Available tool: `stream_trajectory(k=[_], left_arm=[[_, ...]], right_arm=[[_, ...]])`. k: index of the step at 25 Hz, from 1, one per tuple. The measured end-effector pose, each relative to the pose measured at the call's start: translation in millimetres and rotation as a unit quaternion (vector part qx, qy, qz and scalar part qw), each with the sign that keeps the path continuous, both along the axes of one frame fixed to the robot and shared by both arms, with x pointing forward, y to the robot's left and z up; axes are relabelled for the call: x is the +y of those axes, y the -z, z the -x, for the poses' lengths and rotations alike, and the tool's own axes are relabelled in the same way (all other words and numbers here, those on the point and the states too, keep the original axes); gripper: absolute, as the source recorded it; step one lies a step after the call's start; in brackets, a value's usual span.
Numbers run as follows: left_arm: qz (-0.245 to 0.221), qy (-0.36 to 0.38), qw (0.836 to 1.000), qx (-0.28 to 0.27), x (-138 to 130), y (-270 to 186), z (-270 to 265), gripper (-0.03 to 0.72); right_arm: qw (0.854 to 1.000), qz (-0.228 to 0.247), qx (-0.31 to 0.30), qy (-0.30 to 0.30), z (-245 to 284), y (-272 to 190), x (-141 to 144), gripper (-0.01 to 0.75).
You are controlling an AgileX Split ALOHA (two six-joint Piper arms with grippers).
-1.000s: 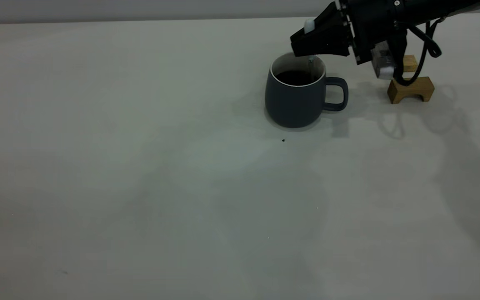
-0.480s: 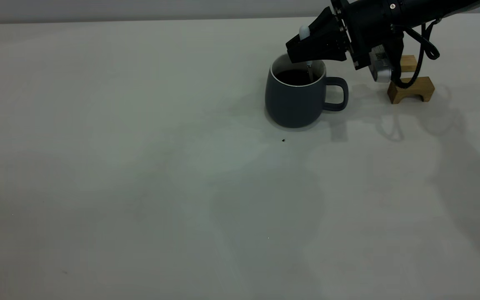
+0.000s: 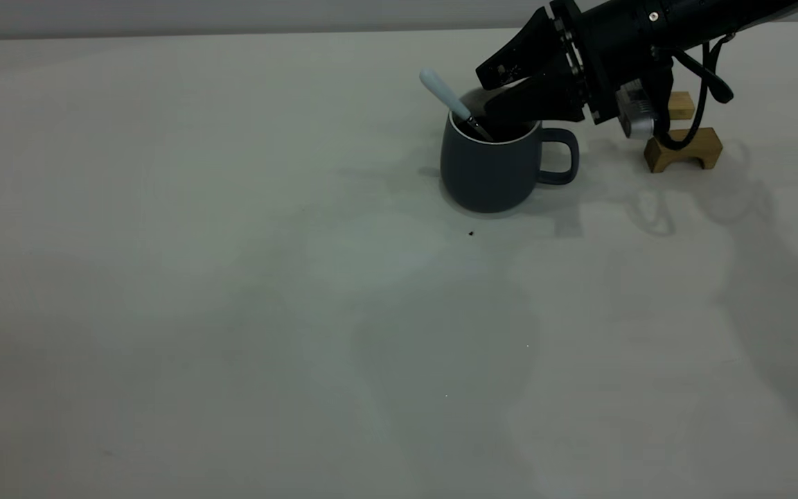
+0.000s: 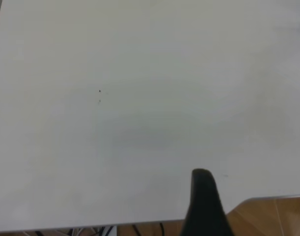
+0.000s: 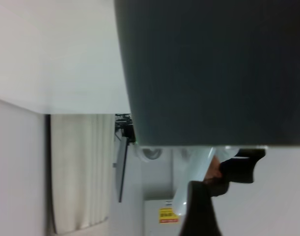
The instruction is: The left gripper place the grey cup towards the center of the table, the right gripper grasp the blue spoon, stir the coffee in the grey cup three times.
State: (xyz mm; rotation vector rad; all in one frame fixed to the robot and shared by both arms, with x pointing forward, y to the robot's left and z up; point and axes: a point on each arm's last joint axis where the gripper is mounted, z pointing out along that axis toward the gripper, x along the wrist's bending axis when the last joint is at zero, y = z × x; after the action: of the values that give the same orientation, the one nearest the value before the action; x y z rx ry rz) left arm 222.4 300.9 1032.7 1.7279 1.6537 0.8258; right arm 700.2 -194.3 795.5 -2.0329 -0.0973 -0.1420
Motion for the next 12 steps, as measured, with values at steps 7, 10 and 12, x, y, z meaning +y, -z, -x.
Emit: stream_trajectory(k=[7,10,12], left_arm=[[0.0,0.0,1.0,0.0,0,0,0,0.585],[0.0,0.0,1.0,0.0,0,0,0,0.585],[0.0,0.0,1.0,0.0,0,0,0,0.585]], right_arm=[[0.973,0.016,-0.211,-0.086,-7,-43,2,0.644],[0.913,0.051,-0.362,-0.182,-5,-82,4,0.593],[0.848,0.092,-0.443,-0.277,2,-104,4,0.542]])
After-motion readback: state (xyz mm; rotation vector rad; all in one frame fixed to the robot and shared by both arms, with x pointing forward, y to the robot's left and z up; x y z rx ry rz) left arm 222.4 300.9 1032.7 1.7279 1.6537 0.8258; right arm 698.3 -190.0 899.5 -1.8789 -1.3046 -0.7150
